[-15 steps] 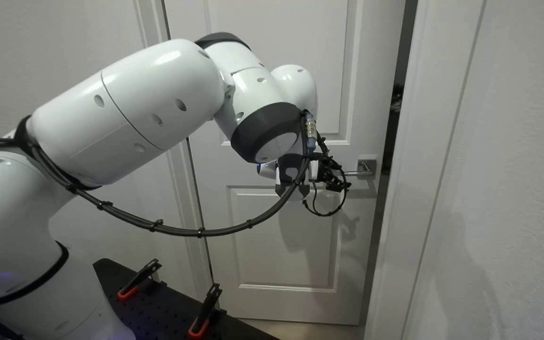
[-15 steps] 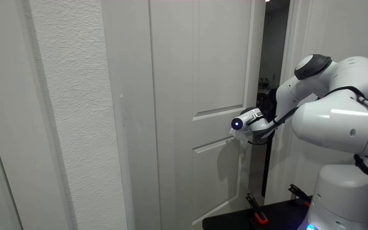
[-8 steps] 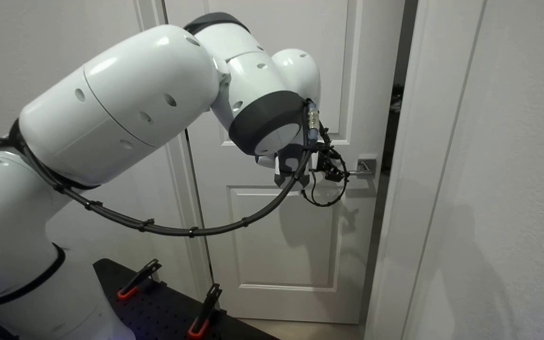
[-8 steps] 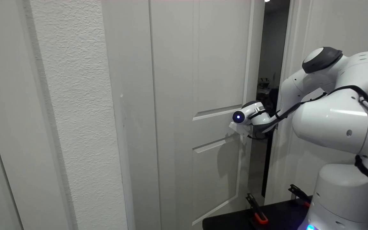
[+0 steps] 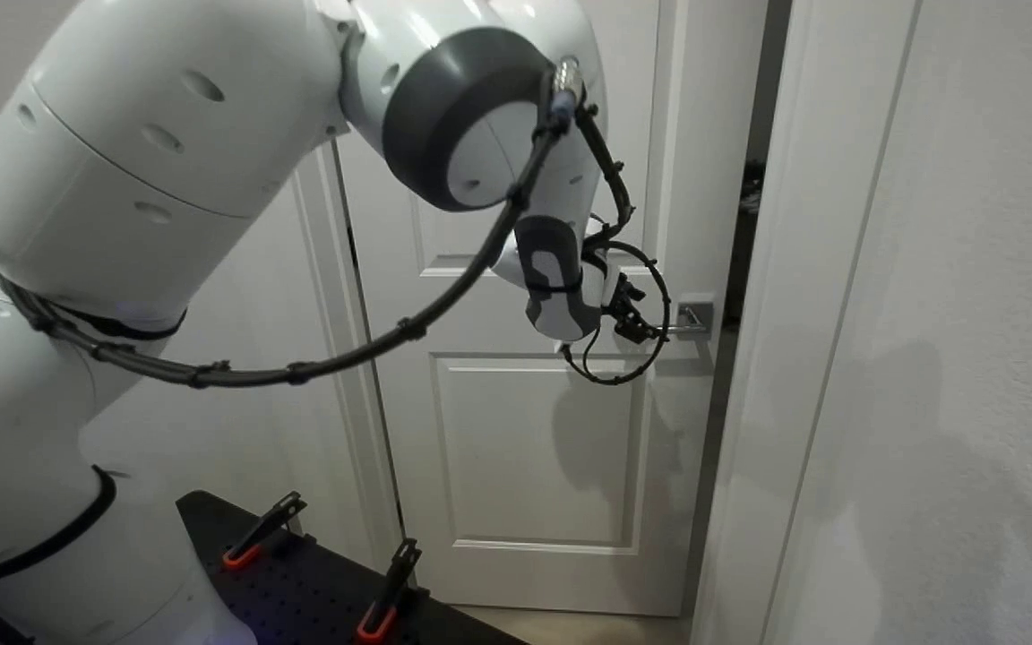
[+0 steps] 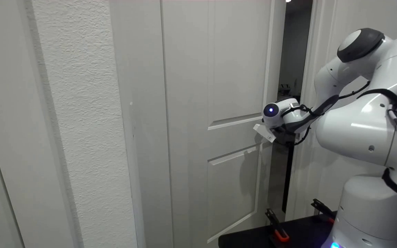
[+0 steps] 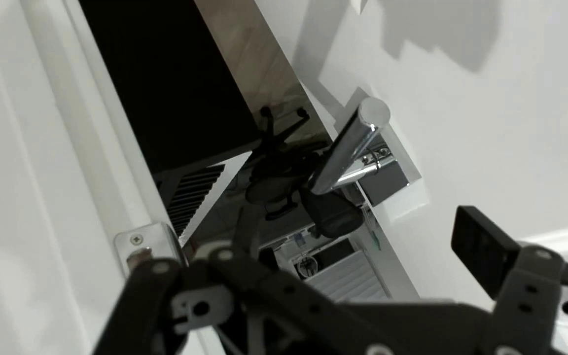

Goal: Open the door.

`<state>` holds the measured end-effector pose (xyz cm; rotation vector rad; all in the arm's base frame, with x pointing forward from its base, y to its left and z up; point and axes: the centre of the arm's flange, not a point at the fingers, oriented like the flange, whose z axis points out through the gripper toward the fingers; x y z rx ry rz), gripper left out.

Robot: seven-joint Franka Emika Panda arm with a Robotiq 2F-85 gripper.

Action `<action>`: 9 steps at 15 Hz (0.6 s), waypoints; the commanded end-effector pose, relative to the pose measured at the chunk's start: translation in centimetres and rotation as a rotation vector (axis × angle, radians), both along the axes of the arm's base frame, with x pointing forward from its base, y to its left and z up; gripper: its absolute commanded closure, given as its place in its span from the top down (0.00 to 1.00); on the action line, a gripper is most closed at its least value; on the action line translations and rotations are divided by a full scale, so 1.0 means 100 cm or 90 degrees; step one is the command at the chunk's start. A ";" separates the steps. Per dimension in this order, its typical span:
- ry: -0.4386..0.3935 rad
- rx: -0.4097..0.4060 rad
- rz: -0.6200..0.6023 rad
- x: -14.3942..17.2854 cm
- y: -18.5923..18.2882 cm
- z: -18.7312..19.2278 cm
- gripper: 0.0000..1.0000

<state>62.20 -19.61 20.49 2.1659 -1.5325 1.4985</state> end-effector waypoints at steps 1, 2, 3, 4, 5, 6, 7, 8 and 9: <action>0.030 0.030 0.015 -0.022 0.009 0.041 1.00; 0.038 0.044 0.018 -0.024 0.013 0.050 1.00; 0.044 0.056 0.020 -0.027 0.016 0.055 1.00; 0.054 0.069 0.023 -0.028 0.020 0.063 1.00; 0.060 0.074 0.026 -0.031 0.024 0.067 1.00; 0.071 0.083 0.028 -0.032 0.029 0.074 1.00; 0.081 0.091 0.030 -0.035 0.033 0.078 1.00; 0.088 0.095 0.030 -0.036 0.038 0.083 1.00; 0.095 0.097 0.031 -0.039 0.042 0.088 1.00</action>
